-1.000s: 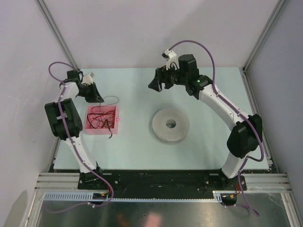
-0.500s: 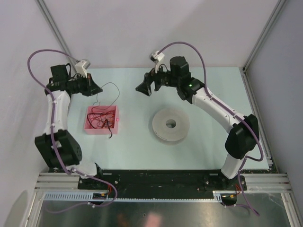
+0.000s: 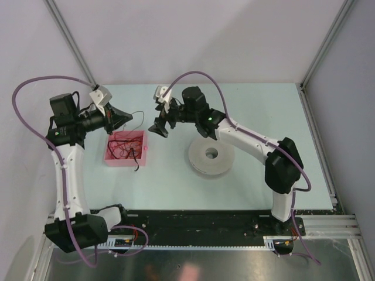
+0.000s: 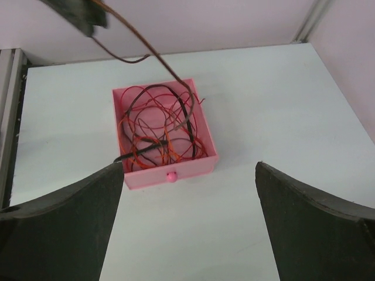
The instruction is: Wrap the cables
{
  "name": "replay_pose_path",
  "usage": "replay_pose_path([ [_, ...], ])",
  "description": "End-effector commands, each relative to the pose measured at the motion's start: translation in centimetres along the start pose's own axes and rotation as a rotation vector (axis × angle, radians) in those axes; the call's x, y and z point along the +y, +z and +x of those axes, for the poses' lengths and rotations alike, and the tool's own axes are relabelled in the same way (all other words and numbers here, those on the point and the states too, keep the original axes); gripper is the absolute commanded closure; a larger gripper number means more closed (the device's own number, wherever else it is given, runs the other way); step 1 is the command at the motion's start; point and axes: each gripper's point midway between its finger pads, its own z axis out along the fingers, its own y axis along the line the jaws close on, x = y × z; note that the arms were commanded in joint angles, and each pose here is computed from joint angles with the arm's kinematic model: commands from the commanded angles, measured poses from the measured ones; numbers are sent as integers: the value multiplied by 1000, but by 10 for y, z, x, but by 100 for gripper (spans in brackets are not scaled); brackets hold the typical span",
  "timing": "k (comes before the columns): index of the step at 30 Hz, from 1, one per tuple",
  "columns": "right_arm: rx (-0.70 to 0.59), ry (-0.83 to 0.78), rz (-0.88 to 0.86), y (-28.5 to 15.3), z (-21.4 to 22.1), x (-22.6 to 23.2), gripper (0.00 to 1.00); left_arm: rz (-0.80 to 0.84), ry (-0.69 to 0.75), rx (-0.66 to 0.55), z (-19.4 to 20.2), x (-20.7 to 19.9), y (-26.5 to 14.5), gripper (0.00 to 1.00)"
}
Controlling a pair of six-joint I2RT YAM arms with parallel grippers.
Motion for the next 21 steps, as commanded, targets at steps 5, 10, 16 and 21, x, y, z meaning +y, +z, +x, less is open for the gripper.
replay_pose_path([
  [5, -188, 2, 70, 40, -29, -14, 6, 96, 85, -89, -25, -38, -8, 100],
  [10, -272, 4, 32, 48, -48, -6, 21, 120, 69, -105, -31, -48, -11, 100],
  [16, -319, -5, -17, 54, -63, 7, 26, 148, 33, -115, -36, -56, -11, 100],
  [21, -320, -35, -39, 64, -61, 20, 34, 156, 27, -119, -39, -60, -12, 100],
])
